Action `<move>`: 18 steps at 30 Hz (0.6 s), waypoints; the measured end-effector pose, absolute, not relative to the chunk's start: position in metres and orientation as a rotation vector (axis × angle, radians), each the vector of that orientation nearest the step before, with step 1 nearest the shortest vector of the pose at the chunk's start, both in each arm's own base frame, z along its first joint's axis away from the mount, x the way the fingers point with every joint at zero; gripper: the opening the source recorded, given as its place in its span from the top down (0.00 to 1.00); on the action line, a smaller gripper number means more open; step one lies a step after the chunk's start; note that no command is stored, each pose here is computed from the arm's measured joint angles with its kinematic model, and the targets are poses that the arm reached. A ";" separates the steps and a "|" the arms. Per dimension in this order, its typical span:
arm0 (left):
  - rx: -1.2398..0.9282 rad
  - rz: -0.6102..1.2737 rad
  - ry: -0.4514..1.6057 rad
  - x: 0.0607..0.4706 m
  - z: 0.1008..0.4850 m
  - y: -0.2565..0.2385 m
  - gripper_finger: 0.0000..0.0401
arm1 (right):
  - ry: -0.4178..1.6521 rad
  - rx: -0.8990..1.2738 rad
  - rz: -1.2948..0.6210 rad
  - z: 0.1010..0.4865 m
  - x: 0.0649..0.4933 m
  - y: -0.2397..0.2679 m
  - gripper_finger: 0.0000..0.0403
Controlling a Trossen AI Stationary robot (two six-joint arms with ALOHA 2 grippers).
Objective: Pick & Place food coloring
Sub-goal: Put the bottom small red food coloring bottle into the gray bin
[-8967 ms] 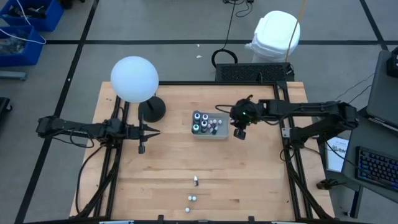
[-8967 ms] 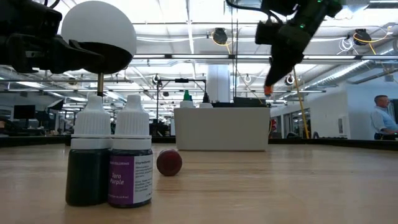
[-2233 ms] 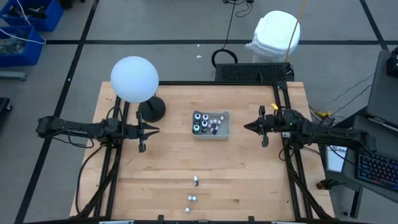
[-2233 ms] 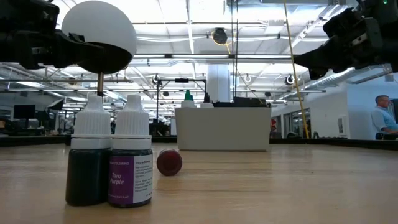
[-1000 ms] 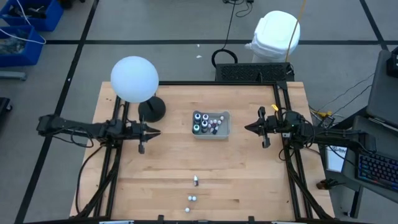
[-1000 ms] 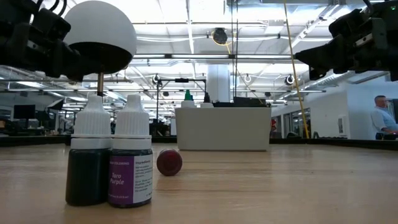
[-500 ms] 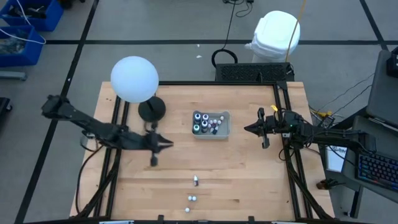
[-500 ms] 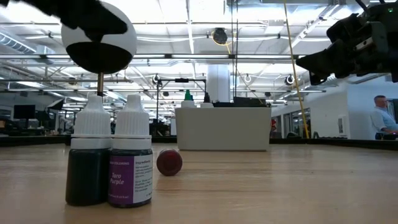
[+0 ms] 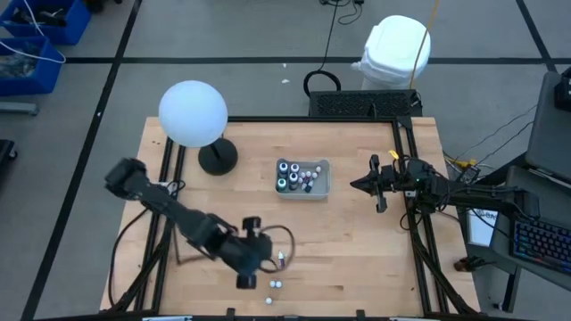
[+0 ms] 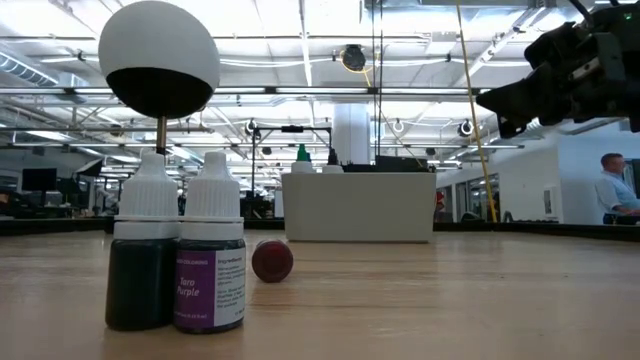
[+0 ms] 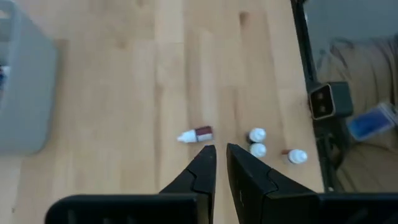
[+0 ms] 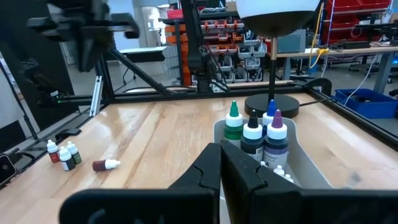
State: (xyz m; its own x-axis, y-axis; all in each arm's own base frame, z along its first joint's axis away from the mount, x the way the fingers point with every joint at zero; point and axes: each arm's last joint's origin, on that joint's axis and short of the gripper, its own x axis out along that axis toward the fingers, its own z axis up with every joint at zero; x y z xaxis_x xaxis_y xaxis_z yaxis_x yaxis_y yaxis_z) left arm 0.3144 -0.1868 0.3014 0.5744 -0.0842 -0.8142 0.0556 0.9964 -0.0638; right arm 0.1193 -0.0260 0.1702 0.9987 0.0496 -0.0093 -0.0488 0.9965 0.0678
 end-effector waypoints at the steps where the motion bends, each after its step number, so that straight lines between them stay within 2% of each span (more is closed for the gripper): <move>1: -0.028 -0.090 0.979 0.320 0.302 -0.192 0.88 | 0.010 0.067 0.049 0.170 0.119 -0.026 1.00; 10: -0.011 -0.183 1.110 0.359 0.286 -0.221 0.88 | 0.011 0.063 0.050 0.170 0.119 -0.026 1.00; 18: 0.001 -0.312 1.197 0.374 0.256 -0.239 0.88 | 0.037 0.076 0.049 0.168 0.119 -0.026 1.00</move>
